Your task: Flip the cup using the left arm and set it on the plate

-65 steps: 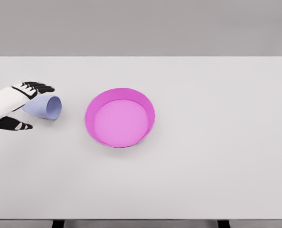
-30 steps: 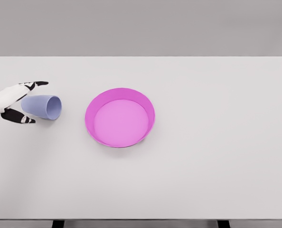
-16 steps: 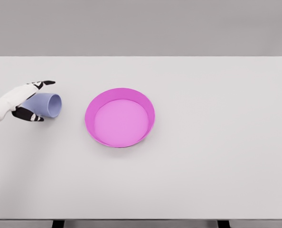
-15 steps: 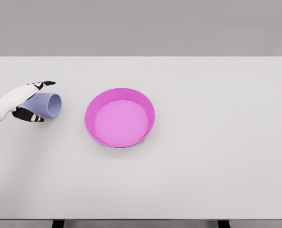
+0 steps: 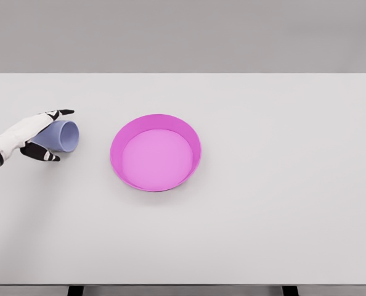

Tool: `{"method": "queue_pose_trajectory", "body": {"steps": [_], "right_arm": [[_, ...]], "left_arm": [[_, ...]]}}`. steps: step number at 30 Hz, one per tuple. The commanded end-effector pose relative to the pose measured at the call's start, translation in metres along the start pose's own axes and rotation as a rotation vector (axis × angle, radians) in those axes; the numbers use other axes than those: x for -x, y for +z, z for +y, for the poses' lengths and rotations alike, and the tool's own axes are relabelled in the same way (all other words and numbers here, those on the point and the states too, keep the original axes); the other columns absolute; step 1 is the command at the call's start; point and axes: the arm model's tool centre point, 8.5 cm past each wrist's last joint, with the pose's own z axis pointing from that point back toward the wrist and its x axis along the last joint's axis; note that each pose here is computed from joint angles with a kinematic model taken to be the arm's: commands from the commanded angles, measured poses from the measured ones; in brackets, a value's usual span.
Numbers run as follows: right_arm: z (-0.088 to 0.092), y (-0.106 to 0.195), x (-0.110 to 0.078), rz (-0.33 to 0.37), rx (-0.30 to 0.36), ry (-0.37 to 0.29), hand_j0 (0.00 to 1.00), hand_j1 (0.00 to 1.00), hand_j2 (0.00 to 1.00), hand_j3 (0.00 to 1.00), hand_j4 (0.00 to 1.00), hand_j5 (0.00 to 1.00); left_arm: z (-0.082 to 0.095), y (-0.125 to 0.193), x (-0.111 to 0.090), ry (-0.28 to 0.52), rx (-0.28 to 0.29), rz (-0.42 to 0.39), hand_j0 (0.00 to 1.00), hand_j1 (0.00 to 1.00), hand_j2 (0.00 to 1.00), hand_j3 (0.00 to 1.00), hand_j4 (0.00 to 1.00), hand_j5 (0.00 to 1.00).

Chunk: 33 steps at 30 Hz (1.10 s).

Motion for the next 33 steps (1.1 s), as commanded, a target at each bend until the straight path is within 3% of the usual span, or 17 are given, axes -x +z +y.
{"method": "queue_pose_trajectory", "body": {"steps": [1, 12, 18, 30, 33], "right_arm": [[0.0, 0.0, 0.0, 0.0, 0.0, 0.0, 1.0, 1.0, 1.0, 1.0, 1.0, 1.0], [0.0, 0.0, 0.0, 0.0, 0.0, 0.0, 1.0, 1.0, 1.0, 1.0, 1.0, 1.0], [0.0, 0.0, 0.0, 0.0, 0.0, 0.0, 1.0, 1.0, 1.0, 1.0, 1.0, 1.0], [0.0, 0.0, 0.0, 0.0, 0.0, 0.0, 1.0, 1.0, 1.0, 1.0, 1.0, 1.0], [0.0, 0.0, 0.0, -0.002, 0.0, 0.0, 1.0, 1.0, 1.0, 1.0, 1.0, 1.0]], "left_arm": [[-0.001, -0.001, 0.001, 0.003, 0.001, 0.009, 1.0, 1.0, 1.0, 1.0, 1.0, 1.0], [-0.004, -0.015, 0.001, 0.012, 0.008, 0.015, 1.0, 1.0, 1.0, 1.0, 1.0, 1.0], [-0.002, -0.015, -0.001, 0.017, 0.005, 0.007, 0.88, 0.88, 0.88, 0.88, 0.88, 0.88], [0.004, -0.015, -0.003, 0.067, -0.013, -0.002, 0.88, 0.88, 0.88, 0.88, 0.88, 0.88], [0.002, -0.015, 0.0, 0.077, -0.007, 0.029, 0.88, 0.88, 0.88, 0.88, 0.88, 0.88]]}}
